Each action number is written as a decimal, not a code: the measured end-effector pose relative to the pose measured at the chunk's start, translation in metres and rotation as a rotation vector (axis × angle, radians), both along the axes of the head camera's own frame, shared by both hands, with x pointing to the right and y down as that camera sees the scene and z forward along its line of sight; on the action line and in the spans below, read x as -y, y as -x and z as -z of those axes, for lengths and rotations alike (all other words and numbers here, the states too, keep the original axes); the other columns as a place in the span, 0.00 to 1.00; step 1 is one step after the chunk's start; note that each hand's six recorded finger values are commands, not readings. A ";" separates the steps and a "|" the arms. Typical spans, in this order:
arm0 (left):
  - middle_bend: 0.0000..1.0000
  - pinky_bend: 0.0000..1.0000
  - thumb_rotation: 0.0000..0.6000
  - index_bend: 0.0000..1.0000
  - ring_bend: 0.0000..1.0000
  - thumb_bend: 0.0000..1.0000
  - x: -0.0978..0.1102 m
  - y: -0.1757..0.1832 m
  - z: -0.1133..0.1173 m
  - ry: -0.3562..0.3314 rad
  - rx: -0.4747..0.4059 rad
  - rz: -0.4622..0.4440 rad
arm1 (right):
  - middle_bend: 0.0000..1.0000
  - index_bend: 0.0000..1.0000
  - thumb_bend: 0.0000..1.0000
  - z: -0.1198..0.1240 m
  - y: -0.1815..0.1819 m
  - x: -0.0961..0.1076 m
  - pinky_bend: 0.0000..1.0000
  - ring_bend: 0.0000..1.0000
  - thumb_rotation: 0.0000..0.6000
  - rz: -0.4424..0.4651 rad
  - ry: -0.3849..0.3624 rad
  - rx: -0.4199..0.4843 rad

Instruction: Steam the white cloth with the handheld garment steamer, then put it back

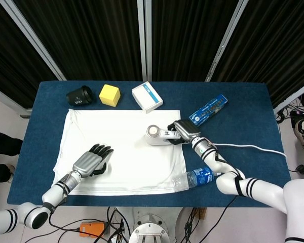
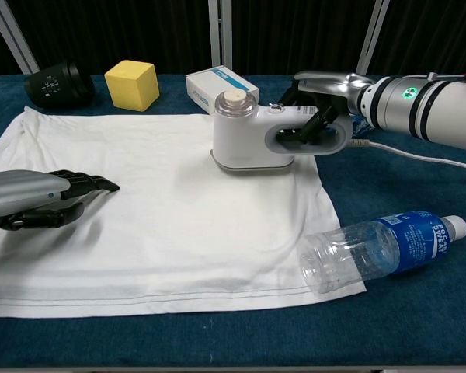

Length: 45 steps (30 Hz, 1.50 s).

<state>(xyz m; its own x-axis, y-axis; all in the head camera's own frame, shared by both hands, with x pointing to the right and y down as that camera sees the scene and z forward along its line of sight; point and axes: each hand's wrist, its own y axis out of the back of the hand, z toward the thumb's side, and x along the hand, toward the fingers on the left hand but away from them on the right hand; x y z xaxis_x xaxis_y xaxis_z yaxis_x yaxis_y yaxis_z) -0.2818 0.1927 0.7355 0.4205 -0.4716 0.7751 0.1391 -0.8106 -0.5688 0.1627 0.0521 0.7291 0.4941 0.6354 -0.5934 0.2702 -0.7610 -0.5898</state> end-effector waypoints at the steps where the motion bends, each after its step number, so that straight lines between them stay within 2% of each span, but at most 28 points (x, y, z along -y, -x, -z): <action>1: 0.02 0.00 0.00 0.01 0.00 0.55 0.000 0.000 0.000 -0.002 0.001 -0.001 | 0.90 1.00 0.58 0.003 0.003 -0.001 0.65 0.96 1.00 0.009 -0.004 0.011; 4: 0.02 0.00 0.00 0.01 0.00 0.56 0.001 0.000 0.001 -0.007 0.001 -0.005 | 0.90 1.00 0.58 0.009 0.016 -0.008 0.65 0.96 1.00 0.053 -0.010 0.033; 10: 0.02 0.00 0.00 0.01 0.00 0.55 0.002 -0.001 0.002 -0.011 0.003 -0.009 | 0.90 1.00 0.58 0.001 0.043 -0.026 0.65 0.96 1.00 0.129 0.011 0.033; 16: 0.02 0.00 0.00 0.01 0.00 0.55 0.002 -0.002 0.002 -0.014 0.003 -0.015 | 0.90 1.00 0.58 -0.008 0.048 -0.029 0.65 0.97 1.00 0.155 0.010 -0.005; 22: 0.02 0.00 0.00 0.01 0.00 0.55 0.002 -0.003 0.003 -0.016 -0.001 -0.011 | 0.90 1.00 0.58 -0.011 0.026 -0.021 0.65 0.97 1.00 0.124 0.000 -0.056; 34: 0.02 0.00 0.00 0.01 0.00 0.55 0.003 -0.005 0.004 -0.030 -0.004 -0.018 | 0.90 1.00 0.58 -0.008 -0.046 0.001 0.65 0.97 1.00 0.024 -0.043 -0.181; 37: 0.02 0.00 0.00 0.01 0.00 0.56 0.003 -0.005 0.005 -0.033 -0.005 -0.016 | 0.90 1.00 0.58 -0.002 -0.048 0.003 0.65 0.97 1.00 0.003 -0.052 -0.159; 40: 0.02 0.00 0.00 0.01 0.00 0.55 0.003 -0.006 0.005 -0.035 -0.004 -0.019 | 0.91 1.00 0.58 0.008 -0.040 0.000 0.65 0.97 1.00 -0.010 -0.051 -0.094; 45: 0.02 0.00 0.00 0.01 0.00 0.55 0.003 -0.006 0.006 -0.037 -0.002 -0.023 | 0.91 1.00 0.58 0.016 -0.011 -0.010 0.65 0.97 1.00 0.031 -0.034 0.000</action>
<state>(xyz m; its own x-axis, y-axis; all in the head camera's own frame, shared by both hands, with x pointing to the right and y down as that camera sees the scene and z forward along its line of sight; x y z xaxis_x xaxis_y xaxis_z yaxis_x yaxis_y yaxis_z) -0.2758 0.1892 0.7293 0.4331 -0.4898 0.7567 0.1569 -0.7857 -0.5983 0.1737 0.0621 0.7131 0.5136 0.6398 -0.5717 0.2470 -0.7484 -0.6155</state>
